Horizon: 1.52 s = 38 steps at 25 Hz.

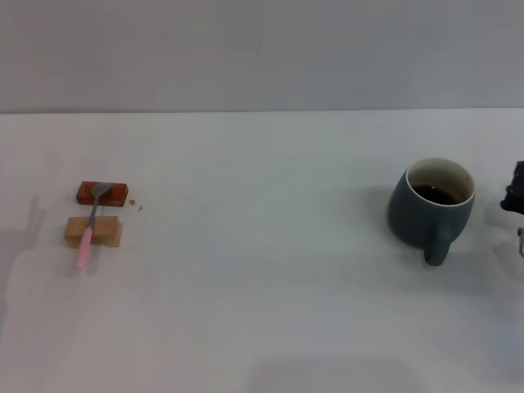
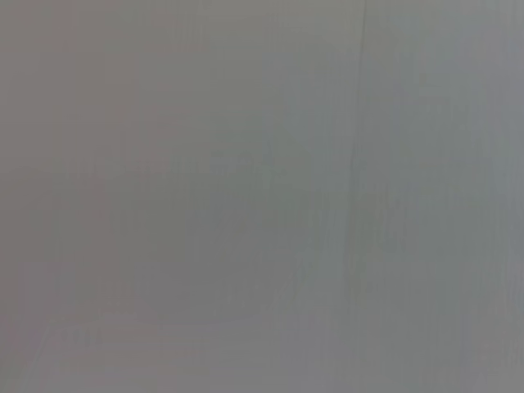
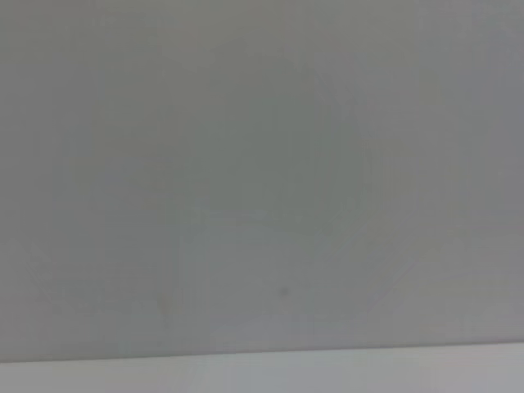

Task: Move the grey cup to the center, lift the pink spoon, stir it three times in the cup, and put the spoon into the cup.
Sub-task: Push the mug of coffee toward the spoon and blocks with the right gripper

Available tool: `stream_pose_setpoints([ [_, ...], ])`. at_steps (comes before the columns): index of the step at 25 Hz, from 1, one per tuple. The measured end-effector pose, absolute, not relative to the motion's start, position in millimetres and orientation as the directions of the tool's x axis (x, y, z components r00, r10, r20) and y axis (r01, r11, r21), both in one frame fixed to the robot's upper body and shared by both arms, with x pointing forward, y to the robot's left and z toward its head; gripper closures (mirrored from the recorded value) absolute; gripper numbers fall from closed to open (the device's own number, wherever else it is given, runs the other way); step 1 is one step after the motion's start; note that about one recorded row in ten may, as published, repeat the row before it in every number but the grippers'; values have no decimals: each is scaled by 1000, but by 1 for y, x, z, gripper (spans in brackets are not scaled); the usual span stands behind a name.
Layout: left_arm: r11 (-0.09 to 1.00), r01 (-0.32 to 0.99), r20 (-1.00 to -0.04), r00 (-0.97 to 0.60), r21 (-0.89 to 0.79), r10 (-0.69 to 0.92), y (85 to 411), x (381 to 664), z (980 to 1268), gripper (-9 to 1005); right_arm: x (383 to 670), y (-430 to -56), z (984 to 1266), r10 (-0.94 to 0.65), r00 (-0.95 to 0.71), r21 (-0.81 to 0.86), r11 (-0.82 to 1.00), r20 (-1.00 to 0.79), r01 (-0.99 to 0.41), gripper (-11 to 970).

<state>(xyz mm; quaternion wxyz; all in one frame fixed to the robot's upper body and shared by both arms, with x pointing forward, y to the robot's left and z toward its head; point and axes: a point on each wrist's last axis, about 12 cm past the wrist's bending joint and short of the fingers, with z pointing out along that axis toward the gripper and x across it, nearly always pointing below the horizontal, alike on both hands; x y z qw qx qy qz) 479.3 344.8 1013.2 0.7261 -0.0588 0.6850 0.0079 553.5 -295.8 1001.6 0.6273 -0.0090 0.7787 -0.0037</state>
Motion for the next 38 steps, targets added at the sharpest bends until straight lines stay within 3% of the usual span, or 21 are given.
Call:
stream_pose_setpoints([
  [38,991,-86,-992,71,-106,-100,344,480,1014,188,553,-223,1005,-71,-199,-4,947,-978,-320,960],
])
